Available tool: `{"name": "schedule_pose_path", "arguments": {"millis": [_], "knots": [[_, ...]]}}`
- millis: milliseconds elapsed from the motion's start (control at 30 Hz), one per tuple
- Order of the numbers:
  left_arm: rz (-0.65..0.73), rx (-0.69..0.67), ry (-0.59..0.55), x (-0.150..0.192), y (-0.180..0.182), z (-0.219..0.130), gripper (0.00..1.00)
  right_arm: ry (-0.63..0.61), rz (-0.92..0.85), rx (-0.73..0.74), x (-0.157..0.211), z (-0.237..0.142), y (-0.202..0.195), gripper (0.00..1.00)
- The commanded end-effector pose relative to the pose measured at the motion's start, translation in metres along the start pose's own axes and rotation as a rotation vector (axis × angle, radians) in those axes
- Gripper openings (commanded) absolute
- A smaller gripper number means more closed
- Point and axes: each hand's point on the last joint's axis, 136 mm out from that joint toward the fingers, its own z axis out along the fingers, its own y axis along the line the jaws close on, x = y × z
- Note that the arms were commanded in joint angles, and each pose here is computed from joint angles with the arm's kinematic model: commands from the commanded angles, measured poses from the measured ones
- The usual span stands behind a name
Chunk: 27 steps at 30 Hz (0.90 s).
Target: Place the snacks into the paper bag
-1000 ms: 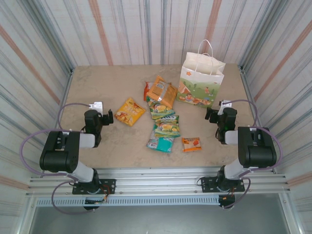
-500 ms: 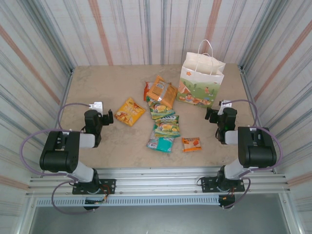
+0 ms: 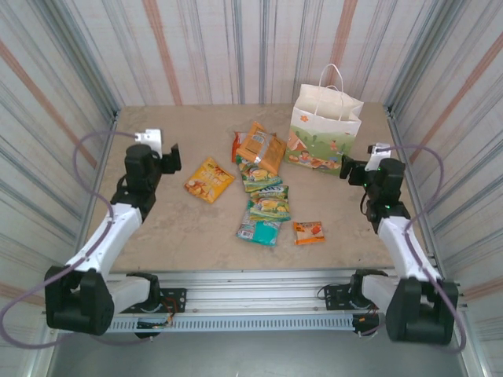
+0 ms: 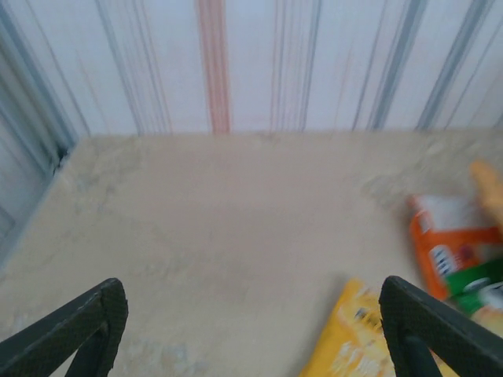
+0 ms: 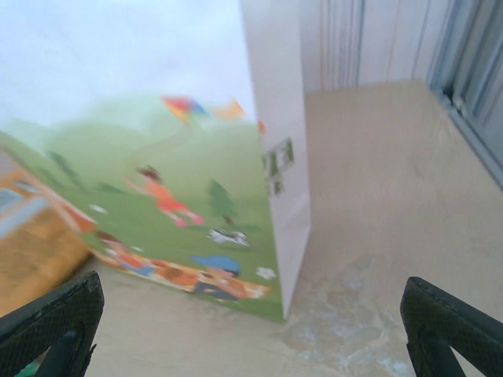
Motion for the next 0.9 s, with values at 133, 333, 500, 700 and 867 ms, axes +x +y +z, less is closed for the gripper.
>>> {"name": "schedule_pose_path", "arguments": {"millis": [133, 333, 500, 700, 867], "knots": [[-0.033, 0.249, 0.273, -0.001, -0.060, -0.042, 0.74, 0.229, 0.049, -0.170, -0.027, -0.061, 0.042, 0.99], [-0.058, 0.389, 0.425, -0.011, -0.092, -0.051, 0.66, 0.475, 0.102, -0.195, -0.070, -0.075, 0.059, 0.99], [-0.063, 0.448, 0.500, -0.010, -0.113, -0.050, 0.65, 0.590, 0.230, -0.082, -0.101, -0.059, 0.040, 0.99], [-0.054, 0.459, 0.542, -0.002, -0.124, -0.042, 0.65, 0.550, 0.276, -0.013, -0.134, -0.021, 0.018, 0.99], [-0.043, 0.446, 0.566, 0.005, -0.125, -0.032, 0.64, 0.578, 0.274, 0.036, -0.134, 0.017, 0.009, 1.00]]}}
